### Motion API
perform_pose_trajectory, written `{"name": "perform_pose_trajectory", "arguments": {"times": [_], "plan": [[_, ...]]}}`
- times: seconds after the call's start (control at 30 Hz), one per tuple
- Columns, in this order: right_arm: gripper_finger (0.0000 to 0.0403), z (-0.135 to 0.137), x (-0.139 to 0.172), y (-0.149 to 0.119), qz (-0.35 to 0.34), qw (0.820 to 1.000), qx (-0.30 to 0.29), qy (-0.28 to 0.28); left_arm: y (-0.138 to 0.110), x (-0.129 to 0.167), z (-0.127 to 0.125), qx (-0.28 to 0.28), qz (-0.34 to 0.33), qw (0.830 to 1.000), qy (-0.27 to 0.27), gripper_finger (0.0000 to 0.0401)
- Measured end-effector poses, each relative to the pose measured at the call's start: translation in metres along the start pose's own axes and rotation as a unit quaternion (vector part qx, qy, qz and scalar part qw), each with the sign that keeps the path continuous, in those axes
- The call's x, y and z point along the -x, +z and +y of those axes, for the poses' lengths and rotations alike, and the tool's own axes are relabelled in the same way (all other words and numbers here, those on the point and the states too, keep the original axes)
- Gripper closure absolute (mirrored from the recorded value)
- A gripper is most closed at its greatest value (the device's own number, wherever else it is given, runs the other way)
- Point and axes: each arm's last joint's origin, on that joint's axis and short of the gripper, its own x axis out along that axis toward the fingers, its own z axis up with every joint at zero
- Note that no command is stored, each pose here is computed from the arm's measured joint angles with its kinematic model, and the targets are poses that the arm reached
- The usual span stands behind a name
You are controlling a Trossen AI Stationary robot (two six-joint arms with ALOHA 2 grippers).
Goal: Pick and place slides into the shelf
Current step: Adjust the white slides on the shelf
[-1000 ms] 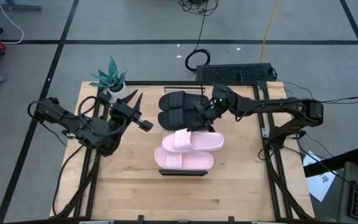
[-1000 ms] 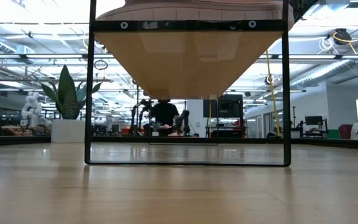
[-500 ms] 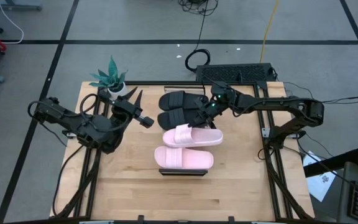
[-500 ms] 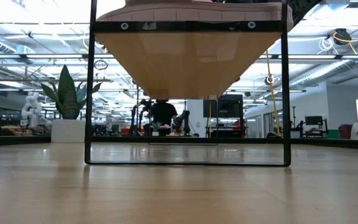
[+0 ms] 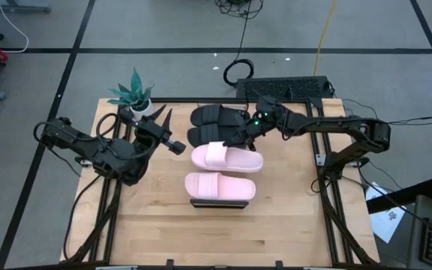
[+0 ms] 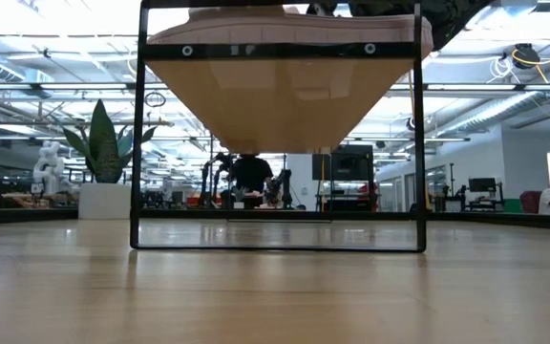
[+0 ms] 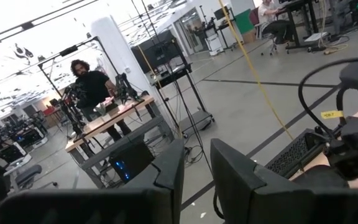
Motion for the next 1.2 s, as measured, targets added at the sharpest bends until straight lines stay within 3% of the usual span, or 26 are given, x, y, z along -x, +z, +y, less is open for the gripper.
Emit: {"name": "perform_pose_trajectory", "arguments": {"times": [0.4, 0.67, 1.0, 1.2], "plan": [[0.0403, 0.006, -0.007, -0.01, 0.04, 0.998, 0.037, -0.007, 0.0, 0.0, 0.0, 0.0, 0.0, 1.0, 0.0, 0.032], [0.0403, 0.014, -0.009, -0.016, 0.068, 0.996, 0.054, 0.021, 0.0, 0.0, 0.0, 0.003, 0.0, 1.0, -0.001, 0.032], [0.0403, 0.013, -0.005, -0.01, 0.052, 0.997, 0.059, 0.021, 0.0, 0.0, 0.0, 0.011, 0.0, 1.0, -0.001, 0.032], [0.0403, 0.005, -0.007, -0.011, 0.044, 0.996, 0.071, -0.011, 0.0, 0.0, 0.0, 0.011, 0.0, 1.0, -0.001, 0.032]]}}
